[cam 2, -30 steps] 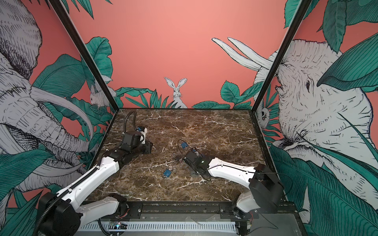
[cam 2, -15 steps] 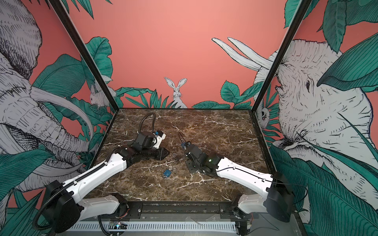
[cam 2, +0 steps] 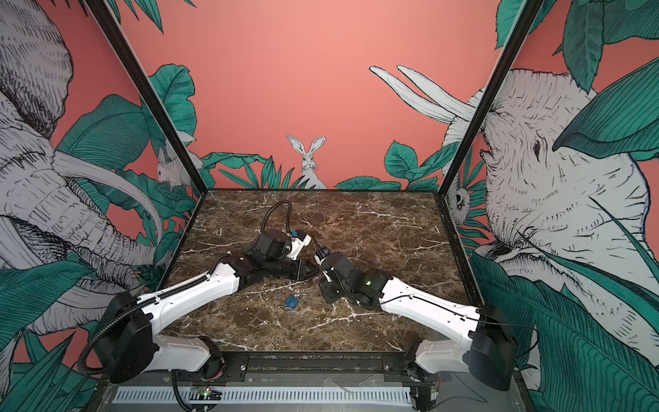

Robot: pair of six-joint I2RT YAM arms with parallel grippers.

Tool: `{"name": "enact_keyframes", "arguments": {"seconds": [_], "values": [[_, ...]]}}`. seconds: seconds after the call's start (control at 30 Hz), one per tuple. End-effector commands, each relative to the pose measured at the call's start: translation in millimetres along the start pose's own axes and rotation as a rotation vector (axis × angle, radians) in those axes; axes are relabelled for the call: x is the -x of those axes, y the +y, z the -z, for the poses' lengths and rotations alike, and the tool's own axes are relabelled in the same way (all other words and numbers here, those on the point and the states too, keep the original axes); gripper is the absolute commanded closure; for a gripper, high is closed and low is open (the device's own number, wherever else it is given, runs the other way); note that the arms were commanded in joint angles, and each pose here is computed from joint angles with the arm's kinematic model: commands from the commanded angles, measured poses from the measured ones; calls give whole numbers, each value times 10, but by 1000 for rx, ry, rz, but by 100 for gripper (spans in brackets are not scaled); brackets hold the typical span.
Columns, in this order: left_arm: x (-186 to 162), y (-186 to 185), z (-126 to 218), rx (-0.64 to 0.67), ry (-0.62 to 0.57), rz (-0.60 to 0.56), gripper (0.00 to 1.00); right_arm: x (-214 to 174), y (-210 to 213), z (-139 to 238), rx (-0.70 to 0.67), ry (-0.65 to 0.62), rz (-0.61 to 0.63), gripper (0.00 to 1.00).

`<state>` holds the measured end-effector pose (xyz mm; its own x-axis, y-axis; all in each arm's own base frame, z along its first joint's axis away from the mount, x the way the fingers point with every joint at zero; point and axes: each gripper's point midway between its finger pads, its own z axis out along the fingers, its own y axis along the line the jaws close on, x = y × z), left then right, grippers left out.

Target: Lock with the key

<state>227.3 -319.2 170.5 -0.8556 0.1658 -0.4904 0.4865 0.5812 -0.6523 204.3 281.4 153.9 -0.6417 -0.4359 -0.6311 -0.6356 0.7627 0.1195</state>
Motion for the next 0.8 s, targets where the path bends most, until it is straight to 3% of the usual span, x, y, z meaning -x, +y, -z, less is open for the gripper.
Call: {"name": "enact_keyframes", "arguments": {"seconds": [0.0, 0.77], "values": [[181, -215, 18, -70, -53, -13, 72, 110, 63, 49, 23, -54, 9, 80], [193, -307, -193, -128, -18, -3, 77, 158, 82, 52, 28, -70, 3, 79]]}}
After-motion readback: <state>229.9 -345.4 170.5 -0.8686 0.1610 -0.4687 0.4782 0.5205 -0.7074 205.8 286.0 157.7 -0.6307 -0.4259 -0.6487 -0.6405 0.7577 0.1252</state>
